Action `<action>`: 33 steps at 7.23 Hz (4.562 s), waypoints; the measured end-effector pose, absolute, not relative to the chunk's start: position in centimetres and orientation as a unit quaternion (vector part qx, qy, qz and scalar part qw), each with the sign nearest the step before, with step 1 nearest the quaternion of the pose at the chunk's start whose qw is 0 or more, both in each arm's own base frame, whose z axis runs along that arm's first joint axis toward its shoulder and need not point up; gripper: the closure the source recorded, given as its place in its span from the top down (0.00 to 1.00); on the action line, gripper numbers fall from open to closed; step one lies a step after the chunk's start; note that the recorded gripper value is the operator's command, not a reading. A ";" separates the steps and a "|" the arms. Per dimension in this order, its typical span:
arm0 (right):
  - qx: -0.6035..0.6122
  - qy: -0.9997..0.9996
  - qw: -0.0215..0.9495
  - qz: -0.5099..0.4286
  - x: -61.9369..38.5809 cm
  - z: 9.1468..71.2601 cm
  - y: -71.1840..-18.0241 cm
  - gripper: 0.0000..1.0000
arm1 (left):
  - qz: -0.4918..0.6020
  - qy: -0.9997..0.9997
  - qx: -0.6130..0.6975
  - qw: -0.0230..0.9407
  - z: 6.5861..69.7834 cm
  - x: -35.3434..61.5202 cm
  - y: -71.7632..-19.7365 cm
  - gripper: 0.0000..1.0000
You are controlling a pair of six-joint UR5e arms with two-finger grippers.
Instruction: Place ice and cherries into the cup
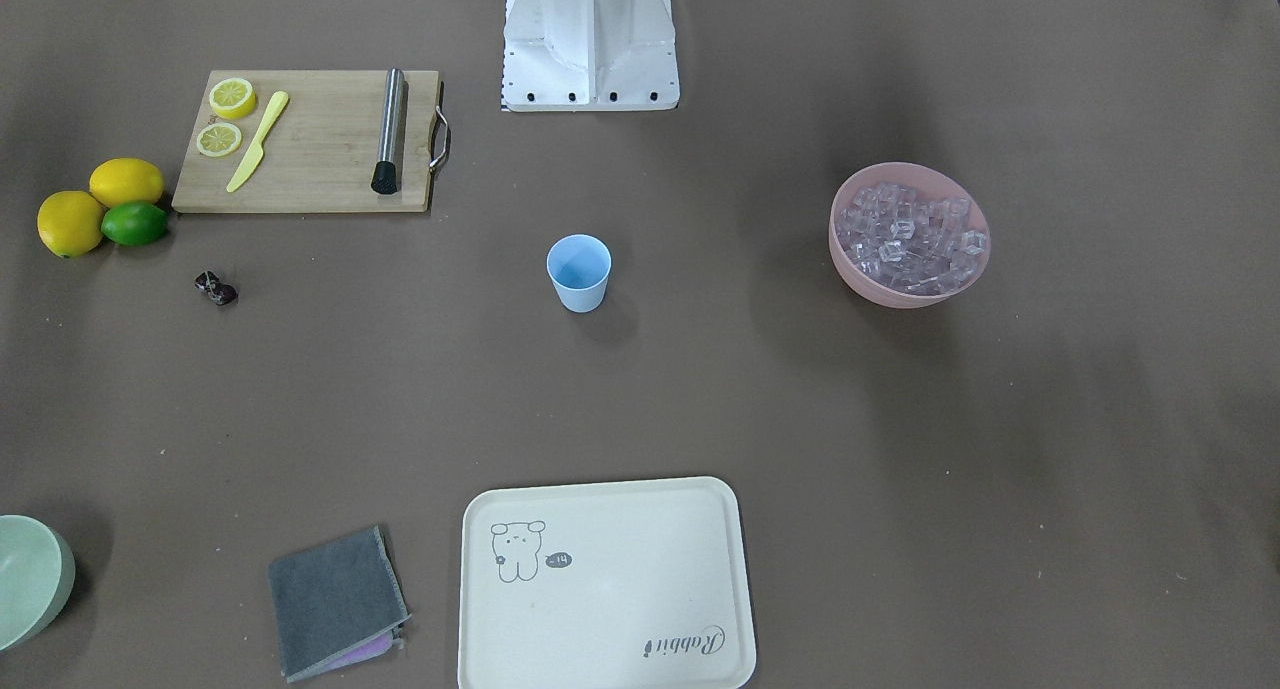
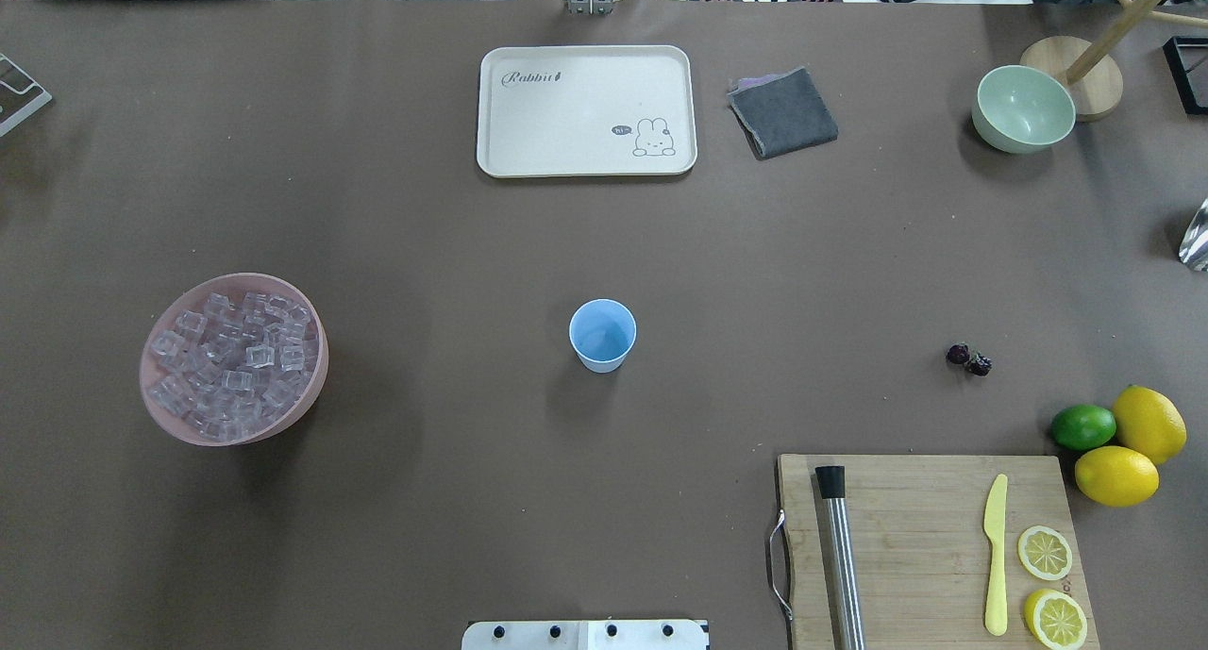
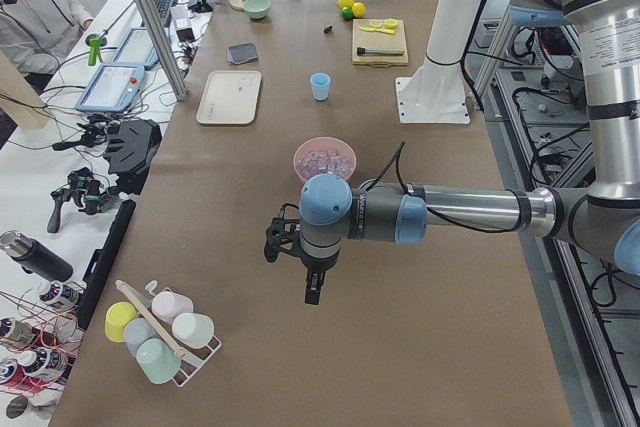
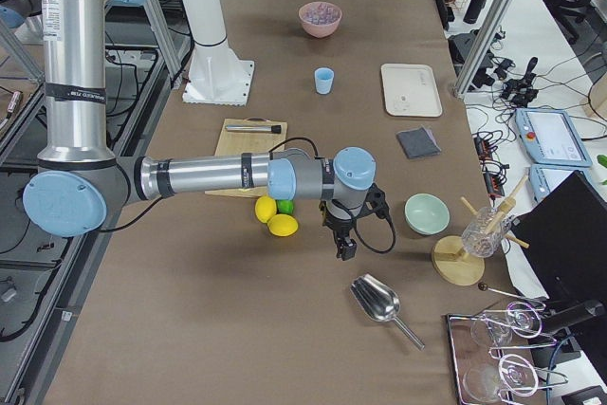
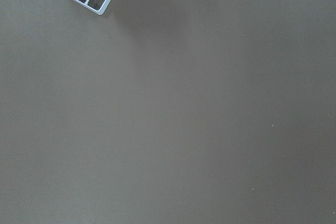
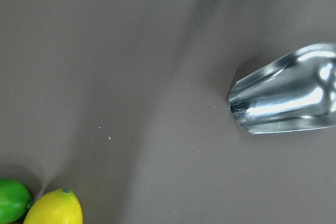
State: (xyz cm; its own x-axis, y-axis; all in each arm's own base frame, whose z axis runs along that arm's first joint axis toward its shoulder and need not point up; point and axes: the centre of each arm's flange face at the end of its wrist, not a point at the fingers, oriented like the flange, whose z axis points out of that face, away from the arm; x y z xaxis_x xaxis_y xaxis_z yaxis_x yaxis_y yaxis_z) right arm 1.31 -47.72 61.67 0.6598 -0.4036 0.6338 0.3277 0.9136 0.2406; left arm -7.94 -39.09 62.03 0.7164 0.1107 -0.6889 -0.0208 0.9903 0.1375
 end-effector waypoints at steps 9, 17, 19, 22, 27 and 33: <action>0.046 -0.365 0.908 -0.198 1.4 62.5 -47.5 1.00 | 0.020 0.376 0.056 0.925 61.0 -9.0 -37.7 0.98; 0.049 -0.383 0.900 -0.201 1.1 62.3 -47.2 1.00 | 0.028 0.391 0.082 0.916 58.1 -8.1 -38.4 0.98; 0.046 -0.394 0.896 -0.198 1.0 62.5 -46.6 1.00 | 0.029 0.392 0.088 0.915 57.5 -8.1 -38.6 0.97; 0.046 -0.404 0.893 -0.194 0.9 62.3 -46.5 1.00 | -0.002 0.442 0.101 0.891 54.8 -7.0 -39.6 0.98; 0.041 -0.413 0.889 -0.194 0.8 62.9 -46.0 1.00 | -0.118 0.490 0.010 0.864 48.5 3.7 -42.2 0.98; 0.037 -0.413 0.889 -0.195 0.6 63.3 -45.9 1.00 | -0.336 0.431 -0.064 0.835 41.7 19.0 -42.5 0.97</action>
